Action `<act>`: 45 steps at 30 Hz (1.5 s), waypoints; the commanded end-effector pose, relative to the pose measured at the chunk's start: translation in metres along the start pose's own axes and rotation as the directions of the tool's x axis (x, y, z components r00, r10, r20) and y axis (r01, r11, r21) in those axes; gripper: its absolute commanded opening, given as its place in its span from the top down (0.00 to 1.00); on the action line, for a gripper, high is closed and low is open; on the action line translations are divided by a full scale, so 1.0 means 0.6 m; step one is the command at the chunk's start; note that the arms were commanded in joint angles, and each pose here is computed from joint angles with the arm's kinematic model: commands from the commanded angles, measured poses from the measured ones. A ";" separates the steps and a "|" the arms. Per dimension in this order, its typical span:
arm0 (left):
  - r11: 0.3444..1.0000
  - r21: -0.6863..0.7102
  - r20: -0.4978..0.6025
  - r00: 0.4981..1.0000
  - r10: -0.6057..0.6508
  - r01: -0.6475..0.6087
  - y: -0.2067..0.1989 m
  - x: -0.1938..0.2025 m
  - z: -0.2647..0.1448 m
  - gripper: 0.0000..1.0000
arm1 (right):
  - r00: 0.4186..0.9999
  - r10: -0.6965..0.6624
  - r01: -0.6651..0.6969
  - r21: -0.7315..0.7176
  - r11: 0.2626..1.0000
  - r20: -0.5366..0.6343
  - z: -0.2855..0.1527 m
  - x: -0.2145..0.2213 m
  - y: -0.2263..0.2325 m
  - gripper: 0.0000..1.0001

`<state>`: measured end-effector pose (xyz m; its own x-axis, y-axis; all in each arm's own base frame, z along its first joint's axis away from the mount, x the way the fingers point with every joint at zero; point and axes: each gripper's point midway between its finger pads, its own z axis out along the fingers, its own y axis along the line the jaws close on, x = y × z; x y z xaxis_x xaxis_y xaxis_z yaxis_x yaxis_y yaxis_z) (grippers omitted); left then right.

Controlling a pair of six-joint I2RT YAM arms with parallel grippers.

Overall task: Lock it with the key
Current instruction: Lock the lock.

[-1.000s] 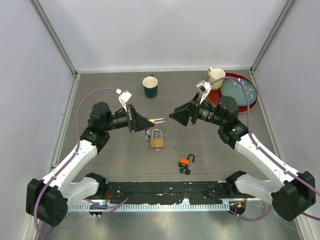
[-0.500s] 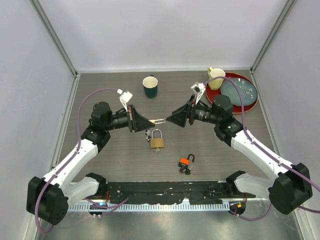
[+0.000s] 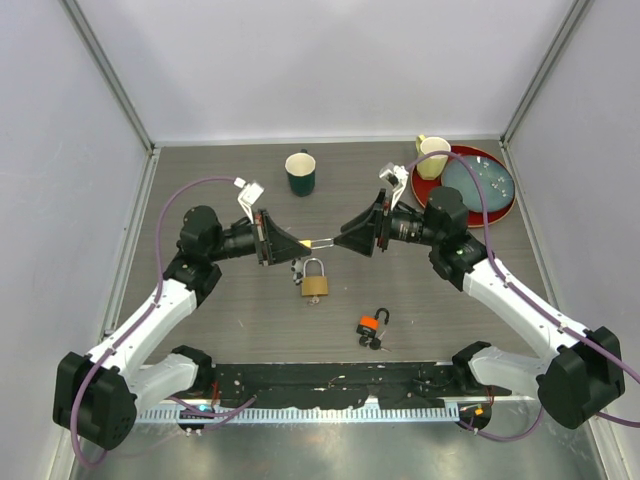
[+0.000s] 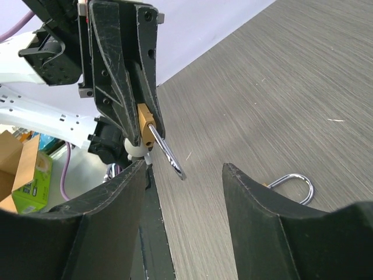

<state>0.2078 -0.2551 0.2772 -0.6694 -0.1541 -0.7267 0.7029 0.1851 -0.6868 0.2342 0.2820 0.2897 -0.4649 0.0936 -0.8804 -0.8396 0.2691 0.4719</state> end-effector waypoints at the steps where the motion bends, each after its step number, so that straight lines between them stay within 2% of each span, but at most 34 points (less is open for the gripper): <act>1: 0.992 0.092 0.043 0.996 0.084 -0.088 -0.047 -0.029 -0.004 1.00 | 0.998 -0.064 0.066 -0.078 0.995 0.022 -0.001 -0.020 0.028 0.42; 4: 0.988 0.120 0.047 0.995 0.089 -0.094 -0.055 -0.030 -0.005 1.00 | 0.998 -0.065 0.067 -0.081 0.994 0.023 -0.002 -0.016 0.027 0.48; 10: 0.985 0.152 0.045 0.996 0.078 -0.084 -0.063 -0.031 -0.005 1.00 | 0.998 -0.051 0.056 -0.138 0.989 0.036 -0.003 -0.020 0.045 0.53; 23: 0.986 0.154 0.040 0.997 0.065 -0.071 -0.062 -0.024 -0.006 1.00 | 0.998 -0.052 0.057 -0.204 0.977 0.031 0.001 -0.021 0.073 0.55; 31: 0.985 0.158 0.052 0.997 0.059 -0.066 -0.064 -0.023 -0.008 1.00 | 0.999 -0.034 0.033 -0.214 0.976 0.001 0.013 -0.004 0.077 0.73; 33: 0.986 0.156 0.054 0.997 0.056 -0.063 -0.063 -0.023 -0.007 1.00 | 1.000 -0.016 0.014 -0.197 0.980 -0.007 0.016 -0.002 0.070 0.90; 35: 0.986 0.156 0.054 0.997 0.054 -0.062 -0.063 -0.024 -0.008 1.00 | 1.000 -0.012 0.010 -0.192 0.981 -0.006 0.016 -0.002 0.069 0.96; 45: 0.982 0.175 0.074 0.995 0.060 -0.072 -0.077 -0.027 -0.012 1.00 | 1.000 -0.007 0.010 -0.173 0.985 0.018 0.016 0.002 0.062 0.99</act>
<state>0.1907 -0.2568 0.2978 -0.6801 -0.1742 -0.7121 0.7150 0.0569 -0.6968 0.2006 0.3007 0.3013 -0.4805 0.0676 -0.8744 -0.8707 0.0823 0.4848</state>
